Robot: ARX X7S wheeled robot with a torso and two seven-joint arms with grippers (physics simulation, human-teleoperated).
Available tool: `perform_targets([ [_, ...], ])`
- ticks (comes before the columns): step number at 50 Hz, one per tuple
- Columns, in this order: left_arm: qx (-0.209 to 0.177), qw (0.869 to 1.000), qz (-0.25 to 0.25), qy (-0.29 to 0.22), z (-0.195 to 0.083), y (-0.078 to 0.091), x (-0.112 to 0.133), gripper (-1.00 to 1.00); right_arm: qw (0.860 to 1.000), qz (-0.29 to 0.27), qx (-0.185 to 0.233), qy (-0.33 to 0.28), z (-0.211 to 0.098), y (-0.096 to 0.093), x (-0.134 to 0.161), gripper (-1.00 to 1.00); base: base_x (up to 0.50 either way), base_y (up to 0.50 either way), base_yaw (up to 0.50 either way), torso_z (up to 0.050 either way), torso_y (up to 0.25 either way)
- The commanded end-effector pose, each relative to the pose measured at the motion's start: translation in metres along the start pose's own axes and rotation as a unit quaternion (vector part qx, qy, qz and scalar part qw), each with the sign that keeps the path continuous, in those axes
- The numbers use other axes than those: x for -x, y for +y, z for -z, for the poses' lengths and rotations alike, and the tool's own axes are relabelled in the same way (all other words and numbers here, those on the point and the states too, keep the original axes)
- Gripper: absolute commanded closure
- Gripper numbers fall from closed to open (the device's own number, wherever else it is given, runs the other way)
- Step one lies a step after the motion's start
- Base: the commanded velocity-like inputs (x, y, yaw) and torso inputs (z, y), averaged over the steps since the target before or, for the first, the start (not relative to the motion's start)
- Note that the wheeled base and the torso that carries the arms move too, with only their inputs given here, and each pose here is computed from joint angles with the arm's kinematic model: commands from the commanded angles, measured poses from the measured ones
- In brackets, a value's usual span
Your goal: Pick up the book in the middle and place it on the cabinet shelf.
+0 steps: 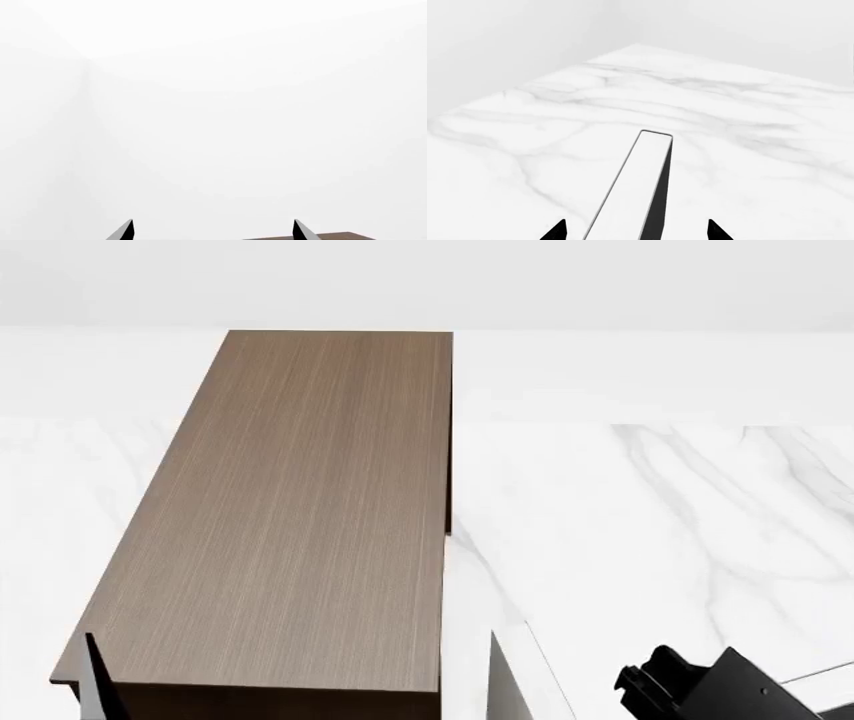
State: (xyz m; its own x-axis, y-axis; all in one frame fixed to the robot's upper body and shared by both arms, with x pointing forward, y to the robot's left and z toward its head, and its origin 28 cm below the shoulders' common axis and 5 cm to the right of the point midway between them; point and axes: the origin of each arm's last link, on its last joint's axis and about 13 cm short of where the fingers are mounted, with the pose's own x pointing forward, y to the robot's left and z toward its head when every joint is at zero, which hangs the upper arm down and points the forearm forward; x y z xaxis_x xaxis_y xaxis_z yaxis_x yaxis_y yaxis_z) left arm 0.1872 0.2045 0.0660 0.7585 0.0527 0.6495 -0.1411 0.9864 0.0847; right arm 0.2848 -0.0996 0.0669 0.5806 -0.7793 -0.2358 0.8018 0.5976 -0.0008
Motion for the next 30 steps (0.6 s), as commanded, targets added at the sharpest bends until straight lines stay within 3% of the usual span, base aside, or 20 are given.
perform_targets([
  [1,-0.004,1.000,0.001,-0.006,-0.001,0.000,-0.002,-1.00,1.000,0.000,-0.004,0.006,0.001,0.002,-0.002,-1.00,0.00,0.00,0.00,0.000,0.000],
  [30,-0.003,1.000,0.005,-0.004,0.000,0.000,0.000,-1.00,1.000,0.000,0.021,0.021,0.018,0.007,-0.006,-1.00,0.00,0.00,0.00,0.000,0.000],
])
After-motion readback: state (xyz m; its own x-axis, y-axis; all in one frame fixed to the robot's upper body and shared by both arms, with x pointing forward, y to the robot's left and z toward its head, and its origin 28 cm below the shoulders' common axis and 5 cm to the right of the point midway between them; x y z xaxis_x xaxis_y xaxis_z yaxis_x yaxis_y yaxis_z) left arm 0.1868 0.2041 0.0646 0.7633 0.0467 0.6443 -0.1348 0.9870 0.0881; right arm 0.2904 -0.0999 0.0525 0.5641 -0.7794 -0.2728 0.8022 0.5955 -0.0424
